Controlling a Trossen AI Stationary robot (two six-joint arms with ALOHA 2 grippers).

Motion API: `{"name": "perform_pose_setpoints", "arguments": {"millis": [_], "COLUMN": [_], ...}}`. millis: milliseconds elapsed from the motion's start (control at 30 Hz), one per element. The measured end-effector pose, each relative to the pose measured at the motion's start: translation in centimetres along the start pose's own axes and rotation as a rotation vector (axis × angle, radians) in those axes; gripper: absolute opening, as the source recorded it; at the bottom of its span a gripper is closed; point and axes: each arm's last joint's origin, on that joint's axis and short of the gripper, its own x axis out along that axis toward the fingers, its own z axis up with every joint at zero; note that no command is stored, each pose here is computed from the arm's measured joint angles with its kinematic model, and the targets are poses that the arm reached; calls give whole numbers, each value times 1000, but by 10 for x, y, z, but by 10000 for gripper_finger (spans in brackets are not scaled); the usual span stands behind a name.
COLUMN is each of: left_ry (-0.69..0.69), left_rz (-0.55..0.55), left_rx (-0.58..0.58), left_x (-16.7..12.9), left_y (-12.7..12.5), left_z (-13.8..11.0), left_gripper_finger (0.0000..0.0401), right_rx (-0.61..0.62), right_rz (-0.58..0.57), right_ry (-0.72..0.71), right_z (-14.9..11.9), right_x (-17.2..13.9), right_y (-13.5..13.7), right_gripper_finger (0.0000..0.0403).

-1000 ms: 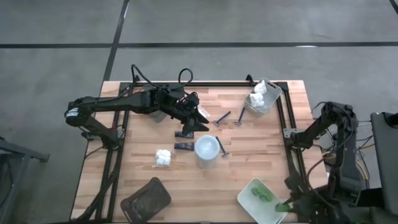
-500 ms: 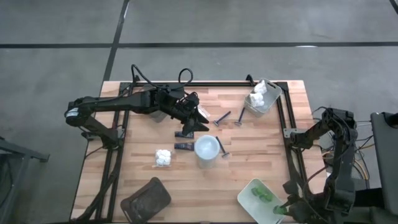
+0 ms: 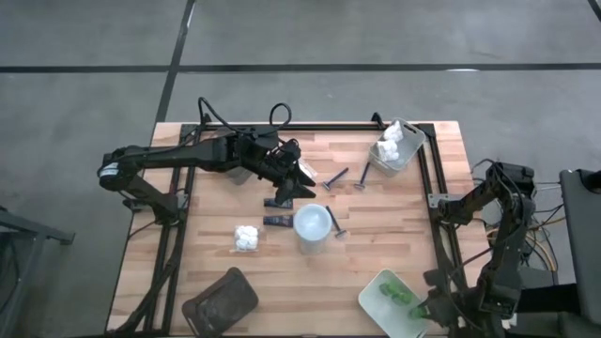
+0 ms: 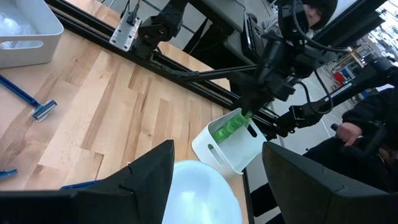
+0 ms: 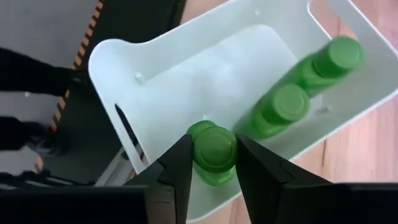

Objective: Pick & Place Travel size toiletries
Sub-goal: Put the green shampoo into the white bin

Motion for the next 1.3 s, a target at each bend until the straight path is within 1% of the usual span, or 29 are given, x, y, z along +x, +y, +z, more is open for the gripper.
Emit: {"name": "perform_pose_setpoints", "arguments": {"millis": [233, 333, 500, 700, 800, 867, 1033, 1300], "left_ry": [0, 0, 0, 0, 0, 0, 0, 0], "left_rz": [0, 0, 0, 0, 0, 0, 0, 0], "left_rx": [0, 0, 0, 0, 0, 0, 0, 0], "left_x": [0, 0, 0, 0, 0, 0, 0, 0], "left_y": [0, 0, 0, 0, 0, 0, 0, 0], "left_z": [0, 0, 0, 0, 0, 0, 0, 0], "left_gripper_finger": [248, 248, 248, 248, 248, 248, 248, 248], "right_rx": [89, 183, 292, 372, 365, 353, 254, 191], "right_rz": [-62, -77, -85, -88, -89, -92, -97, -80], "right_ry": [22, 23, 21, 18, 18, 19, 2, -31], "right_z": [0, -3, -5, -5, -5, -5, -5, -3], "right_x": [-4, -1, 1, 1, 1, 2, 2, 2], "right_y": [-5, -7, -9, -9, -9, -9, -10, -8], "right_gripper_finger": [96, 100, 110, 98, 99, 107, 132, 155]}}
